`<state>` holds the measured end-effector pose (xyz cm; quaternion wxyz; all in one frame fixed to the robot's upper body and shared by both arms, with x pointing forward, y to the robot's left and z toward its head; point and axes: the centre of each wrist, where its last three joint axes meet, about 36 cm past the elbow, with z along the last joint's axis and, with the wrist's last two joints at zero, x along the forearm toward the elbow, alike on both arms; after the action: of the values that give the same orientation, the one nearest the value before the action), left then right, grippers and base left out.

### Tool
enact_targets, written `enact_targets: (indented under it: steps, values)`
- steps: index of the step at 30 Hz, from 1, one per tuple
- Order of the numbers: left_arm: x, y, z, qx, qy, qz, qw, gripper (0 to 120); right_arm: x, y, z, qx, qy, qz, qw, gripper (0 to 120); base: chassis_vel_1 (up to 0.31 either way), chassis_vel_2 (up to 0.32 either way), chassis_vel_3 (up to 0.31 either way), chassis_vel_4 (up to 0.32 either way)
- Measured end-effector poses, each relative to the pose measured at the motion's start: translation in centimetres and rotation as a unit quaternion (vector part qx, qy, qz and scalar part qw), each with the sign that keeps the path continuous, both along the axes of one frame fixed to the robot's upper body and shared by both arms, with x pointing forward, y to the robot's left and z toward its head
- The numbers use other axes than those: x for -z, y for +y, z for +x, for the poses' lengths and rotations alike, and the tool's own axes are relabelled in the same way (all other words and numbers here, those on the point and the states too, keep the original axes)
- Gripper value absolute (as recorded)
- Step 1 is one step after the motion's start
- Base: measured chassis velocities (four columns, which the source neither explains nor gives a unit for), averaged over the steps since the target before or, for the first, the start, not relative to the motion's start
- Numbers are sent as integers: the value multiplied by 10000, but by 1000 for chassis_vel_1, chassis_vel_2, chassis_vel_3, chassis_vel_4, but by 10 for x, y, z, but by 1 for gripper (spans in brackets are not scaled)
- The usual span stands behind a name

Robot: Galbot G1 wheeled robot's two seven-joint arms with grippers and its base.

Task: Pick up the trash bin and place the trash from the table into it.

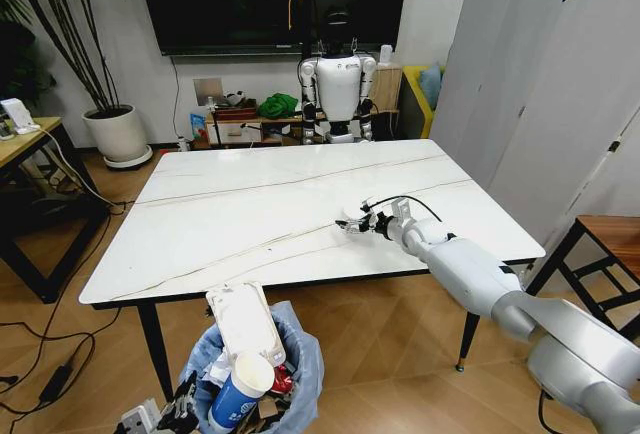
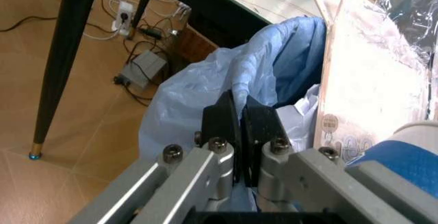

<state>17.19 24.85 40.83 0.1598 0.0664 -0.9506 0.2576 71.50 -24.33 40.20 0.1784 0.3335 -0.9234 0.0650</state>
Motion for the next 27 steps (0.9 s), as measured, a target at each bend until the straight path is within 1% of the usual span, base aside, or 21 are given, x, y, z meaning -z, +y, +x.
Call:
enact_targets:
  steps: [15,18,19,21,22,24,25,26,27]
  values:
    - [1,-1,0,-4,-7,-12,10000,0,0,1,4,-45,7,-134,9999,100,0,0,0,0]
    - [1,-1,0,-7,-8,-17,10000,0,1,0,4,-56,15,-150,9999,93,0,0,0,0]
    - [1,-1,0,-7,-8,-17,10000,0,1,0,4,-56,15,-150,9999,93,0,0,0,0]
    - [1,-1,0,-8,-8,-20,10000,0,1,-1,3,-59,18,-161,9999,87,0,0,0,0]
    - [2,-1,0,-8,-9,-22,10000,0,1,-1,3,-62,22,-169,9998,81,0,0,0,0]
    - [2,-2,0,-10,-8,-28,10000,0,3,-2,3,-79,36,-198,9998,73,0,0,0,0]
    - [2,-2,0,-10,-9,-30,10000,0,3,-3,3,-81,41,-204,9997,70,0,0,0,0]
    - [2,-2,0,-10,-9,-30,10000,0,3,-3,3,-81,41,-204,9997,70,0,0,0,0]
    - [2,-2,0,-10,-9,-31,10000,0,4,-3,3,-84,46,-218,9997,66,0,0,0,0]
